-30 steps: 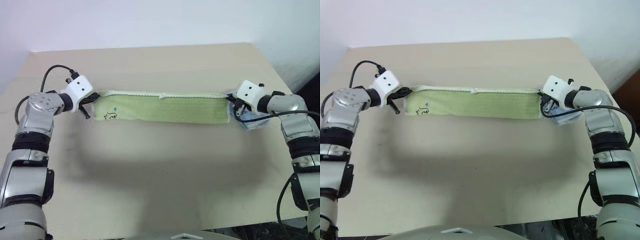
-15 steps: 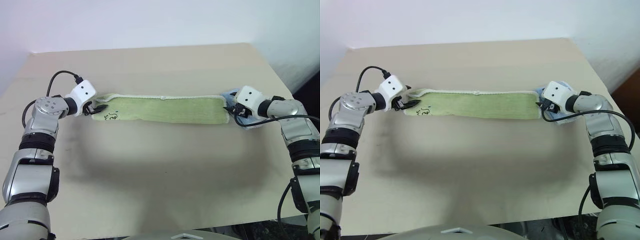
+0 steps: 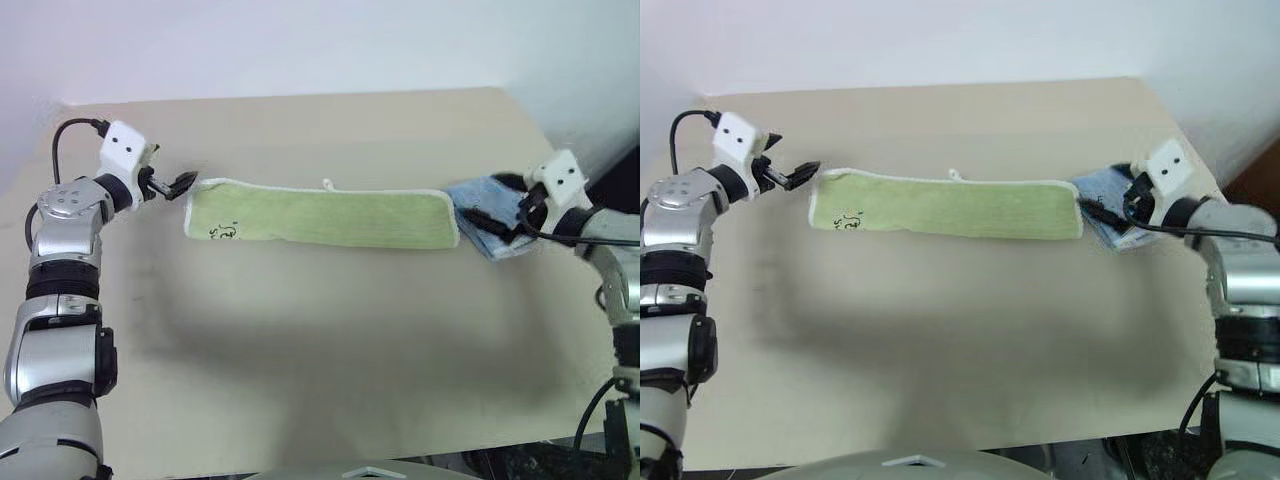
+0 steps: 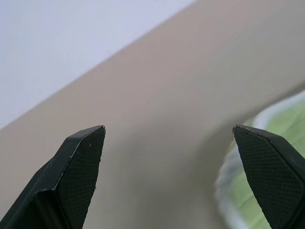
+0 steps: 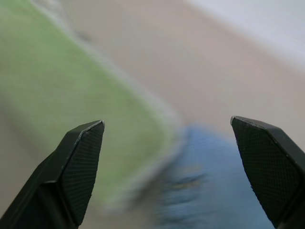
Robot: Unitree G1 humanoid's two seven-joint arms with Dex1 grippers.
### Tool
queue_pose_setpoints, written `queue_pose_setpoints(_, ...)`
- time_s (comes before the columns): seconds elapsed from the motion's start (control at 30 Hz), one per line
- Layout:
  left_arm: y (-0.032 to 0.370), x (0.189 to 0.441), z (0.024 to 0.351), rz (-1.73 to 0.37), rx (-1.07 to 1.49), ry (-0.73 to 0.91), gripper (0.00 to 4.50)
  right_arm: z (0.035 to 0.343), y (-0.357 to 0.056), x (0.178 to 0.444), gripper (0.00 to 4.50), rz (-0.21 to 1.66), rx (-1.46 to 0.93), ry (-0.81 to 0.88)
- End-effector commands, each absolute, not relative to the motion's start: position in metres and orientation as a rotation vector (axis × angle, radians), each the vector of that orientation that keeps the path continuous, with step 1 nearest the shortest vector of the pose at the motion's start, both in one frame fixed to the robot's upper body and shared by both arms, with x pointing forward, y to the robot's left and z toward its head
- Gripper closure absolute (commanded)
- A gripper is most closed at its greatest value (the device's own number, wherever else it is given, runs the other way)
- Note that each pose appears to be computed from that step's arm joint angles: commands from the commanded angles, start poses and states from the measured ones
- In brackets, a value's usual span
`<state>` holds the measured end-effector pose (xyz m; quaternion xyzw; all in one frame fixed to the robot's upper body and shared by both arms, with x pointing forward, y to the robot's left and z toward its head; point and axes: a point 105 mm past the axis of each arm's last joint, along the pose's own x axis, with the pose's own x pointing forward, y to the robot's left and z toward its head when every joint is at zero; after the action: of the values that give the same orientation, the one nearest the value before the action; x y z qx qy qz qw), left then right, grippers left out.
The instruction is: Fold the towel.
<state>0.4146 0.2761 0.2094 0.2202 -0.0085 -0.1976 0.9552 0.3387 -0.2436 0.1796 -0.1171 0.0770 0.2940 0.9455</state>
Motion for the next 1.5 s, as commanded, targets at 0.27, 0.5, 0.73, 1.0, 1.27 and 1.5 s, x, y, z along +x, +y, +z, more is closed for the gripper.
queue_pose_setpoints(0.27, 0.236, 0.397, 0.225, -0.561, 0.395, -0.142, 0.00, 0.145, -0.217, 0.314, 0.02, 0.429, 0.493, 0.407)
queue_pose_setpoints(0.5, 0.198, 0.372, 0.221, -0.766, 0.353, -0.153, 0.00, 0.129, -0.212, 0.312, 0.02, 0.322, 0.737, 0.492)
queue_pose_setpoints(0.73, 0.187, 0.366, 0.218, -0.802, 0.333, -0.142, 0.00, 0.123, -0.214, 0.327, 0.02, 0.211, 0.886, 0.491)
queue_pose_setpoints(1.0, 0.177, 0.361, 0.217, -0.826, 0.319, -0.145, 0.00, 0.121, -0.204, 0.351, 0.02, 0.162, 1.004, 0.491)
queue_pose_setpoints(1.27, 0.175, 0.359, 0.217, -0.820, 0.311, -0.153, 0.00, 0.122, -0.208, 0.360, 1.25, 0.114, 1.042, 0.464)
queue_pose_setpoints(1.5, 0.175, 0.359, 0.217, -0.813, 0.307, -0.158, 0.00, 0.138, -0.215, 0.362, 3.74, 0.131, 1.024, 0.393)
